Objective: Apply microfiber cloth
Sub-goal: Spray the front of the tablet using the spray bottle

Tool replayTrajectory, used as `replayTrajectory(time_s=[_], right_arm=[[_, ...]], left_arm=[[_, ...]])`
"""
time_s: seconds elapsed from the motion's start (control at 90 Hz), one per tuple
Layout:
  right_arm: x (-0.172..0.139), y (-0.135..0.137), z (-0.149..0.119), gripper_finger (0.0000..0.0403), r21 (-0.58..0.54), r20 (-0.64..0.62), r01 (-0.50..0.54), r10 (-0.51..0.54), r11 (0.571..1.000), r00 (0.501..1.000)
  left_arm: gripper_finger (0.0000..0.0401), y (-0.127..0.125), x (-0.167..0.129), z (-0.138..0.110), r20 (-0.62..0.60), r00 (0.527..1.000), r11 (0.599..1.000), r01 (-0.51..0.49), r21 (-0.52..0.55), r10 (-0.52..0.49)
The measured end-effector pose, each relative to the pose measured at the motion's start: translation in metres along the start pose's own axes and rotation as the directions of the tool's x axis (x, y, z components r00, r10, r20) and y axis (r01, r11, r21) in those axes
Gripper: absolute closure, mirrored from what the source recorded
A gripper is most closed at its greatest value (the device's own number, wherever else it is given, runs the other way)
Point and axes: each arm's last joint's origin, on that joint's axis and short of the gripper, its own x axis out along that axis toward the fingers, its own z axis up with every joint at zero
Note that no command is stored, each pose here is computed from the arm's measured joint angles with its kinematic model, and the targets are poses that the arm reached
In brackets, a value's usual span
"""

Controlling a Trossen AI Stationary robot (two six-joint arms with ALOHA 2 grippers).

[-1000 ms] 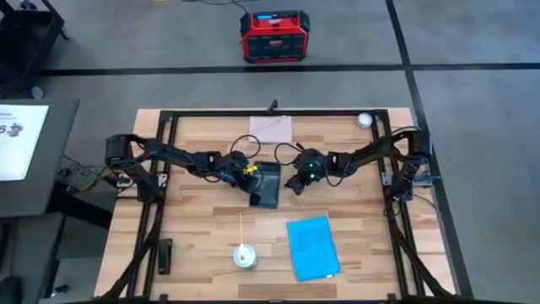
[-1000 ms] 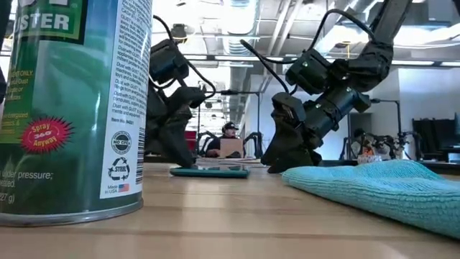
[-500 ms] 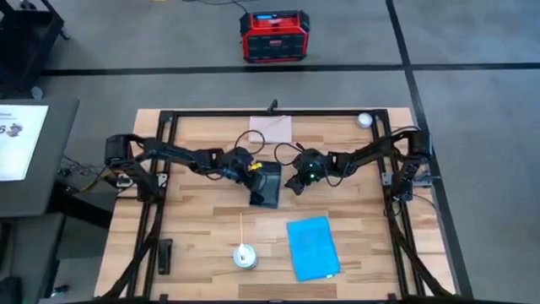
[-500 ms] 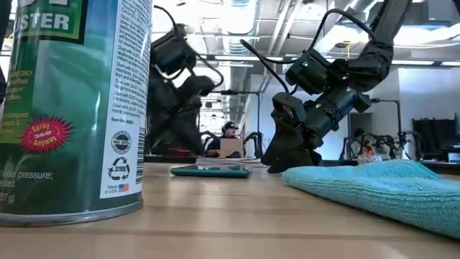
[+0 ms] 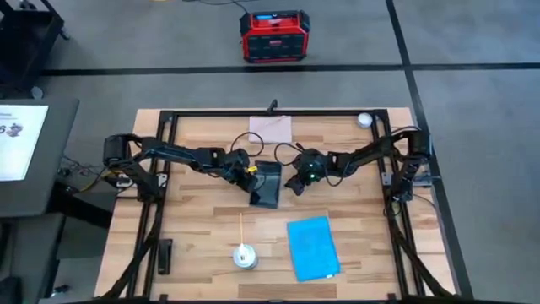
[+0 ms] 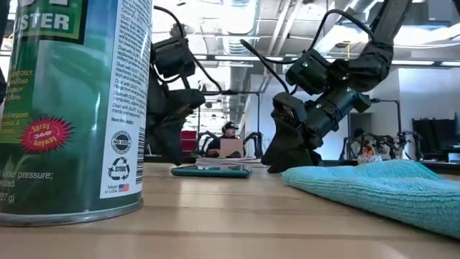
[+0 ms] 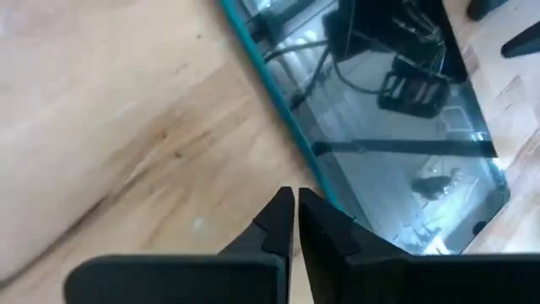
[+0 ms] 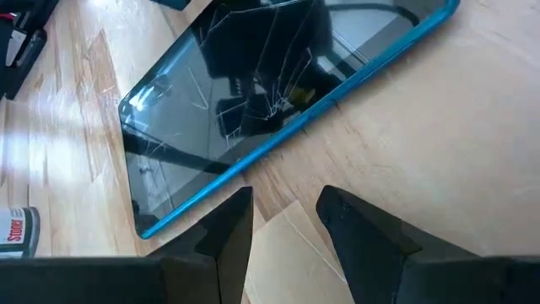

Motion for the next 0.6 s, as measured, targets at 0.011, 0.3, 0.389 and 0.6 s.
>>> replayTrajectory(time_s=[0.011, 0.3, 0.389, 0.6], right_arm=[[0.000, 0.000, 0.000, 0.0255, 0.000, 0.000, 0.000, 0.000, 1.000, 1.000], [0.000, 0.002, -0.001, 0.0255, -0.004, 0.000, -0.004, 0.004, 1.000, 1.000], [0.000, 0.002, -0.001, 0.0255, 0.005, 0.004, -0.007, 0.007, 1.000, 1.000], [0.001, 0.003, -0.001, 0.0255, 0.017, 0.007, -0.010, 0.010, 1.000, 1.000]], left_arm=[[0.0401, 0.000, 0.001, 0.000, 0.001, 1.000, 1.000, 0.001, 0.000, -0.001], [0.0401, 0.006, 0.014, -0.005, 0.032, 0.998, 0.998, 0.049, -0.040, -0.048], [0.0401, 0.004, 0.022, -0.007, 0.026, 0.997, 0.996, 0.073, -0.043, -0.071], [0.0401, -0.001, 0.034, -0.005, 0.053, 0.988, 0.989, 0.144, -0.044, -0.142]])
